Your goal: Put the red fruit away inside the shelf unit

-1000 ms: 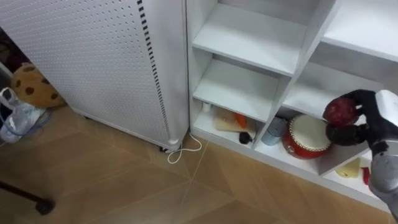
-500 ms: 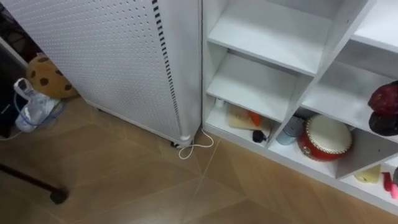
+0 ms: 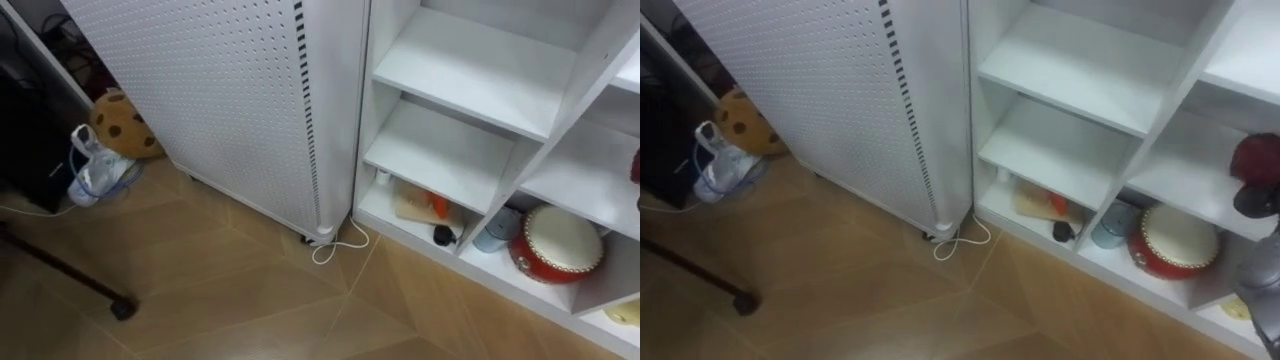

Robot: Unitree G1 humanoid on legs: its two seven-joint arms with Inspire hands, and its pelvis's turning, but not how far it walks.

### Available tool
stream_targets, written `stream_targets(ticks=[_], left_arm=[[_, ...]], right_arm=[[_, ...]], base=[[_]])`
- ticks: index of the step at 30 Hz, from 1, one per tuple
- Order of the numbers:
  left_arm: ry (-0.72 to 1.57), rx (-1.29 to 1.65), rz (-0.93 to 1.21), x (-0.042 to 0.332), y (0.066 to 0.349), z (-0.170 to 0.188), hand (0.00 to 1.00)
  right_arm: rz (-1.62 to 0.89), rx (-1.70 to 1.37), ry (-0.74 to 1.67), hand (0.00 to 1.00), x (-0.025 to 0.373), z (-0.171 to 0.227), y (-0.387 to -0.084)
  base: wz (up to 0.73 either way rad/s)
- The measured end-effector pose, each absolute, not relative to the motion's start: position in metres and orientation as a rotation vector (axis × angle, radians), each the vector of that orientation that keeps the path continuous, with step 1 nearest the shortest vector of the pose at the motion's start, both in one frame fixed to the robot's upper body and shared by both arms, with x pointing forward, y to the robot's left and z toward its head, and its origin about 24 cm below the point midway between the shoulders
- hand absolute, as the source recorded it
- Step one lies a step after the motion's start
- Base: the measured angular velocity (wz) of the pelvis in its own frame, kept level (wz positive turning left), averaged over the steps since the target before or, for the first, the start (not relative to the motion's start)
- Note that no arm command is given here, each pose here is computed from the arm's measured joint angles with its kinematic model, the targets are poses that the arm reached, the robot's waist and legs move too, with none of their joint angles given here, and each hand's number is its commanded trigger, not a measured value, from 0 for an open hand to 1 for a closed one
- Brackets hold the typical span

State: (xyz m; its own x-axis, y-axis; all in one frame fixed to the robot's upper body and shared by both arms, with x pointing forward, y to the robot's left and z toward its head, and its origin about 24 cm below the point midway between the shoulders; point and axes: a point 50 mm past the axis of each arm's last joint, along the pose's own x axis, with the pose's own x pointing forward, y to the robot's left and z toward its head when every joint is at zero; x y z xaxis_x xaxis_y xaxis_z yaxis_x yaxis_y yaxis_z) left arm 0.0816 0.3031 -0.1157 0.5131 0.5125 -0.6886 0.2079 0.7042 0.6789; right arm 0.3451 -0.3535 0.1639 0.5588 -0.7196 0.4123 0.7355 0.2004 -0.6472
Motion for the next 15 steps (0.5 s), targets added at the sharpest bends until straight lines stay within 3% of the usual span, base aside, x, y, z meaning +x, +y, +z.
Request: stream_targets(ticks=[15], left_arm=[[1.015,0.811,0.193,0.0791,0.2954,-0.1136,0.00]], right_arm=[[-1.096,-0.777,0.040,0.00,0.3389,0.1570,-0.3625]], base=[[0.01]])
